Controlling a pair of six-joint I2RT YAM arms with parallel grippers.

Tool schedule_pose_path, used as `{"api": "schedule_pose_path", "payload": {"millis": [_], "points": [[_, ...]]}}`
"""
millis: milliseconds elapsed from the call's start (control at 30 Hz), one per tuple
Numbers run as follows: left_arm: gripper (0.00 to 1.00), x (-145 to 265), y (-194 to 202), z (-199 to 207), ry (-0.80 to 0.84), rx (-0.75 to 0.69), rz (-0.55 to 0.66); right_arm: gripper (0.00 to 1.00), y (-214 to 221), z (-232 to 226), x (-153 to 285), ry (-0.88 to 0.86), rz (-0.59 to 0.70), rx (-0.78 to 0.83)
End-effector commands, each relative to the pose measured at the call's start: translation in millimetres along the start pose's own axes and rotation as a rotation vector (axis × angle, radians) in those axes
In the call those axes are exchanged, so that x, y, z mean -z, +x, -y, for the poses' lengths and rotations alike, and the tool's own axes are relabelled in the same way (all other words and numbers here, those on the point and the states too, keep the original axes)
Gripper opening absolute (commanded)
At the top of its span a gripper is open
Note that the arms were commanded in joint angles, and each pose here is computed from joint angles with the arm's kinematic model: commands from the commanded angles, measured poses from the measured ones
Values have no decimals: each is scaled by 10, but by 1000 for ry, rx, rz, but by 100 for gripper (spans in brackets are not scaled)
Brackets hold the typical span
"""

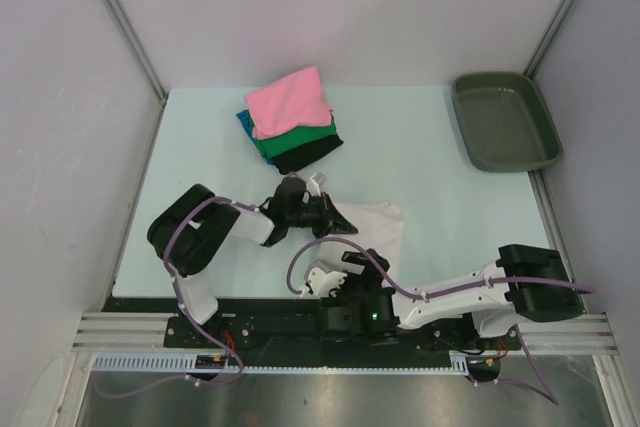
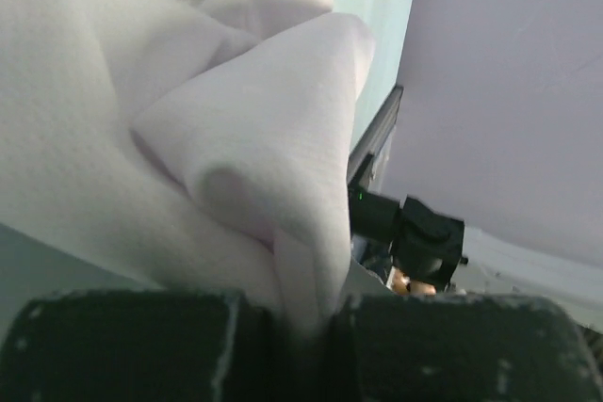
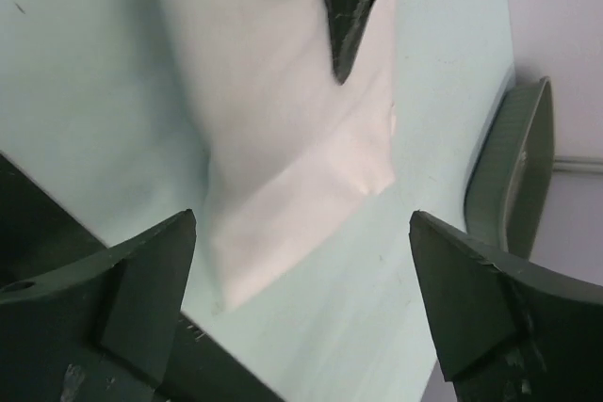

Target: Fold and stack the t-shirts

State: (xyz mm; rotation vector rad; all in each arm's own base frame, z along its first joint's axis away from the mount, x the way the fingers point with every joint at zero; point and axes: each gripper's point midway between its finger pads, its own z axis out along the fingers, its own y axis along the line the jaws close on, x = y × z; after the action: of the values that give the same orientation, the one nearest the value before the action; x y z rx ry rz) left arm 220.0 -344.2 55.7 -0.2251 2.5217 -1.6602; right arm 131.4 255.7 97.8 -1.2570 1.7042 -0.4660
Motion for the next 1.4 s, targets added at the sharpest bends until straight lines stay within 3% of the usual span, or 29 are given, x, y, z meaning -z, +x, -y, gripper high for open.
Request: {"api": "schedule_pose_path", "payload": {"millis": [0,67,100,167,200,267,300,367,433,567,633,667,733,767,1000,1167,1367], "points": [[0,49,-565,452,6,-188,97,100,-286,204,184,29,21,-182],[0,44,-678,444,-28,-202,84,100,-310,447,294,77,13,-260],[0,32,-813,643,0,-235,99,100,-313,555,323,115,17,-395],[0,0,-927,633,-30,-258,71,100,-247,792,437,129,10,-516],[0,-20,-1069,884,3,-310,82,100,-231,854,470,131,16,-638],[0,-87,-1153,906,-11,-357,45,100,-140,1099,603,139,46,-769],[0,-101,-1309,1179,20,-417,66,100,-121,1188,648,150,70,-842],[0,-166,-1412,1110,-28,-443,33,100,-68,1364,761,134,121,-979],[0,-201,-1613,1267,-28,-482,39,100,-42,1419,795,115,148,-1027],[0,-177,-1981,1656,21,-553,72,100,20,1388,814,67,159,-1068],[0,-174,-2146,1626,16,-547,73,100,52,1314,804,60,154,-1072],[0,-111,-2265,1855,49,-587,102,100,60,1283,797,59,152,-1072],[0,-105,-2412,1836,58,-574,91,100,67,1195,769,56,146,-1059],[0,-17,-2505,2085,98,-615,119,100,71,1173,758,59,144,-1056],[4,281,-2970,2454,293,-605,194,100,27,1048,700,66,157,-1047],[7,656,-3223,2764,461,-680,259,100,19,946,668,47,164,-1047],[7,1224,-3648,2582,461,-643,361,100,-50,842,653,29,174,-1033]]}}
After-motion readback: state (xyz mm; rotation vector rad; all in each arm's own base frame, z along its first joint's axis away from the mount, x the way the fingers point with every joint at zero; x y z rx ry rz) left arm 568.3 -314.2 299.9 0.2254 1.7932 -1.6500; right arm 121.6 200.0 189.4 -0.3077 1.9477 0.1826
